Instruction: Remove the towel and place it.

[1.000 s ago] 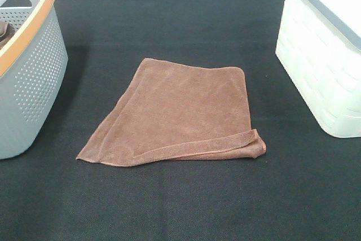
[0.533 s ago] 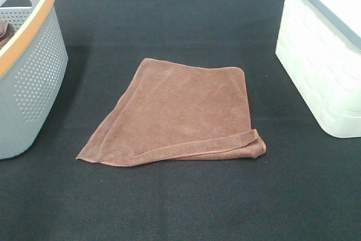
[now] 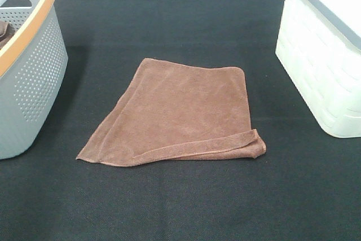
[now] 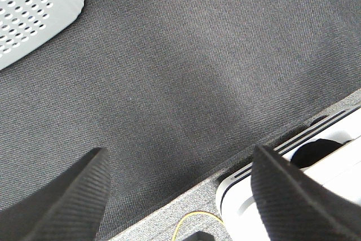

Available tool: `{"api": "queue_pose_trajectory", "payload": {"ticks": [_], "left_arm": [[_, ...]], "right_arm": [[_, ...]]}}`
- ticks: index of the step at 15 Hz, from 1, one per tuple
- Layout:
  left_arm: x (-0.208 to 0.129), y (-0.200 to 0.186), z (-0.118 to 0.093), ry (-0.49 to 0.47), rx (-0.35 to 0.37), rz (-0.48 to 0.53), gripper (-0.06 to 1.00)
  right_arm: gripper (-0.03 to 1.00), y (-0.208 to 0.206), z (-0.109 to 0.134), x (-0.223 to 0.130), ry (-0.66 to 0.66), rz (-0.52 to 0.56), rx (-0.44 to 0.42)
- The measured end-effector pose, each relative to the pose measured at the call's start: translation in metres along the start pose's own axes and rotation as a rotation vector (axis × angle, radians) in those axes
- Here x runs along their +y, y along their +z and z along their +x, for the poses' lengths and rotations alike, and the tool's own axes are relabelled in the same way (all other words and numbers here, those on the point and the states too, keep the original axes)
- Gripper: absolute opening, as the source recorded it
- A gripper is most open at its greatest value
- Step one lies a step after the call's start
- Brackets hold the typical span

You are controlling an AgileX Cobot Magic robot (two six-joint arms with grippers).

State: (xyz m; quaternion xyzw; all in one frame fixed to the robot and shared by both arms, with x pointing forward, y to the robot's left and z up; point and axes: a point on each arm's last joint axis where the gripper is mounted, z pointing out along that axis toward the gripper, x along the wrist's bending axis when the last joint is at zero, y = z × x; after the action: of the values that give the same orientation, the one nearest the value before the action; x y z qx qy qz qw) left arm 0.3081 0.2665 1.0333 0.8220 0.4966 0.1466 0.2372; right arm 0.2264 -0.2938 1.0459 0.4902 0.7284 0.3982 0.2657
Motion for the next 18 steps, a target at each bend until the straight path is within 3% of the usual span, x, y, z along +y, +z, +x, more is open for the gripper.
{"api": "queue_pose_trajectory", "payload": {"ticks": [2, 4, 7, 10, 13, 18], "left_arm": [[-0.001, -0.002, 0.000, -0.001, 0.001, -0.011, 0.68], [-0.007, -0.011, 0.004, -0.055, 0.038, -0.083, 0.68], [-0.034, -0.042, 0.006, -0.201, 0.192, -0.336, 0.68], [-0.054, -0.058, -0.001, -0.269, 0.315, -0.499, 0.68], [-0.059, -0.061, -0.003, -0.290, 0.351, -0.534, 0.68], [-0.059, -0.061, -0.003, -0.290, 0.352, -0.534, 0.68]], "right_arm": [[0.72, 0.000, 0.000, 0.000, 0.000, 0.000, 0.000], [0.72, 0.000, 0.000, 0.000, 0.000, 0.000, 0.000], [0.72, 0.000, 0.000, 0.000, 0.002, 0.000, -0.003], [0.72, 0.001, 0.001, 0.001, 0.055, 0.000, -0.084], [0.72, 0.002, 0.002, 0.001, 0.103, -0.002, -0.159], [0.72, 0.002, 0.002, 0.001, 0.108, -0.004, -0.166]]}}
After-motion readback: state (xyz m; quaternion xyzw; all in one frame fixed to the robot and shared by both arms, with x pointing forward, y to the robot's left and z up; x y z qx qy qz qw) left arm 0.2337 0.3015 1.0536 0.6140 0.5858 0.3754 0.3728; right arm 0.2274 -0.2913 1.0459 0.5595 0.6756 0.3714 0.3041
